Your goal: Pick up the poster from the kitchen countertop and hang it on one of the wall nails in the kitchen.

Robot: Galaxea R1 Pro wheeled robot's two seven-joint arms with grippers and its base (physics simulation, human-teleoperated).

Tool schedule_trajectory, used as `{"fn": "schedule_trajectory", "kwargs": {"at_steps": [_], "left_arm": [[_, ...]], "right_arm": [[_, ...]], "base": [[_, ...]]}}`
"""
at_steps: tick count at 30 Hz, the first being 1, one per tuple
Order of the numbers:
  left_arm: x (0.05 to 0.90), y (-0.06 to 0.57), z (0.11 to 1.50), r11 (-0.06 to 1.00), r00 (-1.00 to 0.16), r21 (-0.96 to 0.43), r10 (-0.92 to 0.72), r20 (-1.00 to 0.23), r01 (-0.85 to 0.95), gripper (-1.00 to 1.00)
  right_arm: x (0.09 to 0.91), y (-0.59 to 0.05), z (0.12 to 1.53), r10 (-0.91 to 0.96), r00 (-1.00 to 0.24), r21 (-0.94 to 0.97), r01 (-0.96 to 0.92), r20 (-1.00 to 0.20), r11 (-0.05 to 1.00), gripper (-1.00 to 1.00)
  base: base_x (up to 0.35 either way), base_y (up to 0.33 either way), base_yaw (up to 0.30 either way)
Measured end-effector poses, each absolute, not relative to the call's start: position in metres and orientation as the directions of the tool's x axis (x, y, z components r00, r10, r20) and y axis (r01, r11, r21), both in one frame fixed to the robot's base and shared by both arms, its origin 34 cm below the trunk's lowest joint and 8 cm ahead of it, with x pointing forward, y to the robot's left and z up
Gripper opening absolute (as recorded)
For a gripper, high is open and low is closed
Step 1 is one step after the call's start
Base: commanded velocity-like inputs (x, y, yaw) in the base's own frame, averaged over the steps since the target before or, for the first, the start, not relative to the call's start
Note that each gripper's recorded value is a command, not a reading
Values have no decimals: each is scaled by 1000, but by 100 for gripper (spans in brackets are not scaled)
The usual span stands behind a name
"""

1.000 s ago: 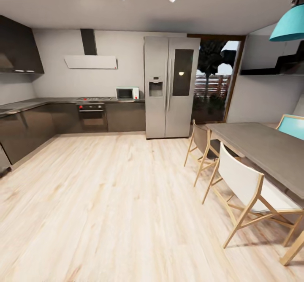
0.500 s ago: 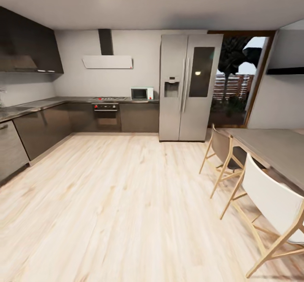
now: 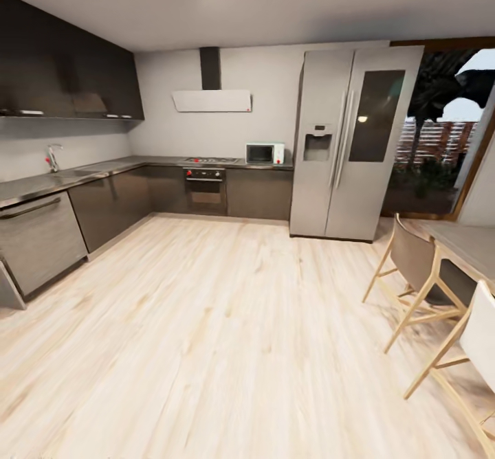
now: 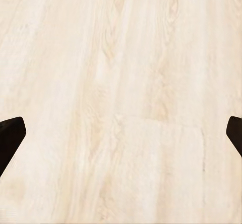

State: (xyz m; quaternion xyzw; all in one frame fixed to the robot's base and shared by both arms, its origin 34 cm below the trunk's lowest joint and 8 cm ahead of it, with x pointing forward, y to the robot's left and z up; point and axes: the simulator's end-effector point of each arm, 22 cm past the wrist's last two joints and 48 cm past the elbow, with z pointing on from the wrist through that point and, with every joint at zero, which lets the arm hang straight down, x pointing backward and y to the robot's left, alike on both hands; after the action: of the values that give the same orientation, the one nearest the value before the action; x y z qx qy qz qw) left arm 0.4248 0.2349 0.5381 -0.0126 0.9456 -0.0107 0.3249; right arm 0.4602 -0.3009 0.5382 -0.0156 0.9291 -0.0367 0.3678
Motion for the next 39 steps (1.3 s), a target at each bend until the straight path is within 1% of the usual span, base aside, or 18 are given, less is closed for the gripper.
{"fn": "schedule_trajectory", "kwargs": {"at_steps": [7, 15, 35, 39], "left_arm": [[425, 235, 538, 999, -789, -28, -31, -613, -17, 100], [422, 236, 536, 999, -794, -26, -31, -608, -19, 100], [409, 233, 526, 999, -814, -33, -33, -580, -17, 100], [409, 232, 526, 999, -814, -33, -34, -580, -18, 100]], "right_arm": [[451, -301, 531, -56, -745, -80, -4, -664, 997, 100], [447, -300, 528, -56, -753, -77, -7, -656, 997, 100], [451, -294, 530, -39, -747, -63, 3, -664, 998, 100], [449, -292, 529, -45, -750, -63, -5, -660, 998, 100]], "base": [[33, 0, 273], [1, 0, 140], [1, 0, 282], [219, 0, 209]]}}
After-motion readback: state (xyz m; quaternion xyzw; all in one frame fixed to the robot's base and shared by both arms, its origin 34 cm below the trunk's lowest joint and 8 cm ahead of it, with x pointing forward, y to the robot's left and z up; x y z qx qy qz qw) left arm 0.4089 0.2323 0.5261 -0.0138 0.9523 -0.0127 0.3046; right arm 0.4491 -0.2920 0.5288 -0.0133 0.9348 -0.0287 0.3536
